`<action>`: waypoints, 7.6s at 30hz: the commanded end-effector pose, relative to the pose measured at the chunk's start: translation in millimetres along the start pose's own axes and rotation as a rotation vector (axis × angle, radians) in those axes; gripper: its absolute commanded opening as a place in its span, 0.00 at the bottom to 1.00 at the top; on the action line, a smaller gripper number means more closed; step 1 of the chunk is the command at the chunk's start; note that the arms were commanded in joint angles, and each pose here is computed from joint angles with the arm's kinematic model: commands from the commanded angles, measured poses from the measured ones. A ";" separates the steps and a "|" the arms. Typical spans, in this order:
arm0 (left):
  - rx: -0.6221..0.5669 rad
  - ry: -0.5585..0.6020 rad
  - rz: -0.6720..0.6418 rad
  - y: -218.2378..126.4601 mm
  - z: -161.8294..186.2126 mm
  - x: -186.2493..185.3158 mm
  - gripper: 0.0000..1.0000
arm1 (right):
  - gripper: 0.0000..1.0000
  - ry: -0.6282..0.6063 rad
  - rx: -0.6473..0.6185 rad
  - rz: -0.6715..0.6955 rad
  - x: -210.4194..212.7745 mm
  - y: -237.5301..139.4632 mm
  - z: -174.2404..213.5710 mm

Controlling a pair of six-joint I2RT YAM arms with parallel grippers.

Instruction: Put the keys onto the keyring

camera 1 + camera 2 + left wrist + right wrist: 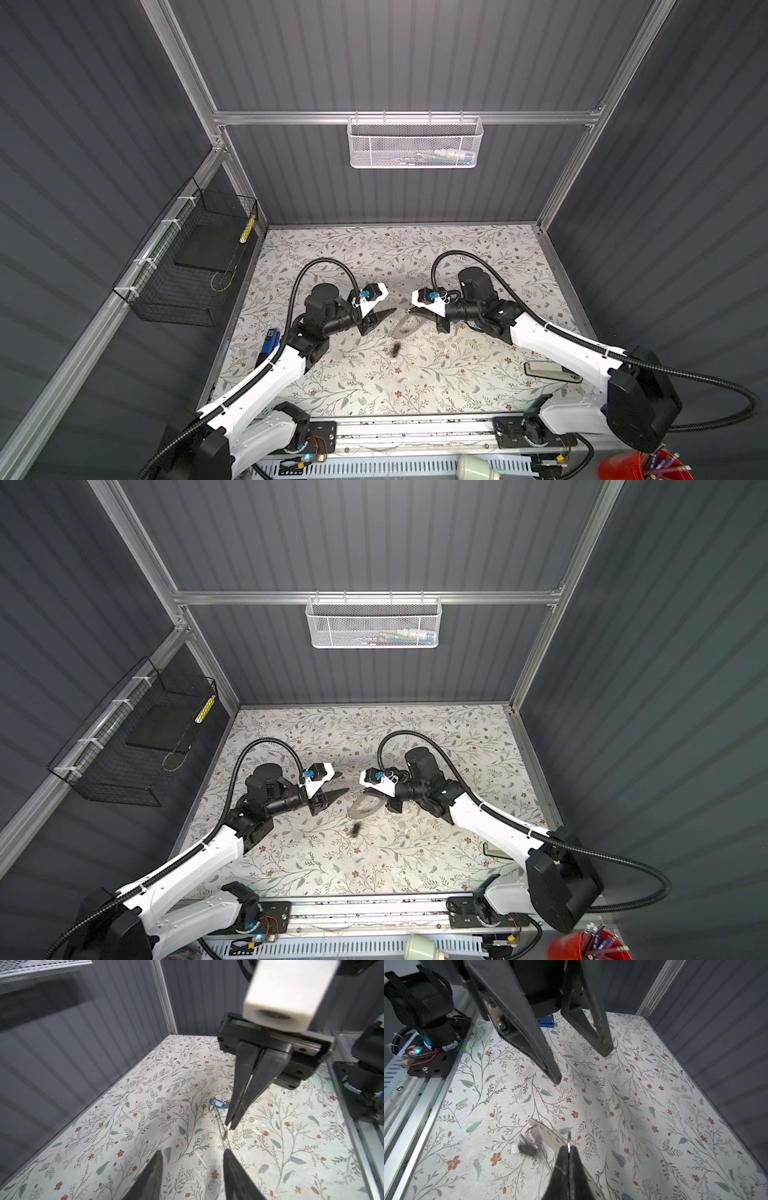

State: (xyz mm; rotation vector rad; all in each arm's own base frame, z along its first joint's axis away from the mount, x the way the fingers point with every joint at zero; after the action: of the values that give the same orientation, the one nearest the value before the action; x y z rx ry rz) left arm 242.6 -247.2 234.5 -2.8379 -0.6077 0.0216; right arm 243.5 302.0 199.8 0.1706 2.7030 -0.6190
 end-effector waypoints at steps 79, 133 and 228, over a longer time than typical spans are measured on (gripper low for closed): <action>-0.162 0.092 0.335 25.1 -35.9 -66.6 0.00 | 0.33 -0.034 -0.129 0.218 12.6 -52.3 -12.9; 0.099 0.271 0.303 21.3 -20.9 -57.1 0.34 | 0.00 0.079 -0.073 -0.035 31.2 -52.5 -21.4; -0.346 -0.015 0.525 24.9 -103.8 -79.8 0.00 | 0.20 0.034 -0.381 0.260 4.5 -92.9 -71.2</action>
State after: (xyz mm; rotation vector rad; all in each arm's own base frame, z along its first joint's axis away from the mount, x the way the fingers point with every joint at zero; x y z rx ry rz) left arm 190.9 -326.3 313.8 -3.2162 0.1138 0.0880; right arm 200.8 250.6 291.4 0.4341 2.7196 -0.0561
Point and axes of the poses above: each gripper's point midway between its finger pads, its own y axis out along the fingers, its own x axis along the line the jaws close on, z = x × y, the point moved 1 cm from there along -y, back along the fingers, and after that the axes turned 11 degrees about -y, right-handed, at the moved point
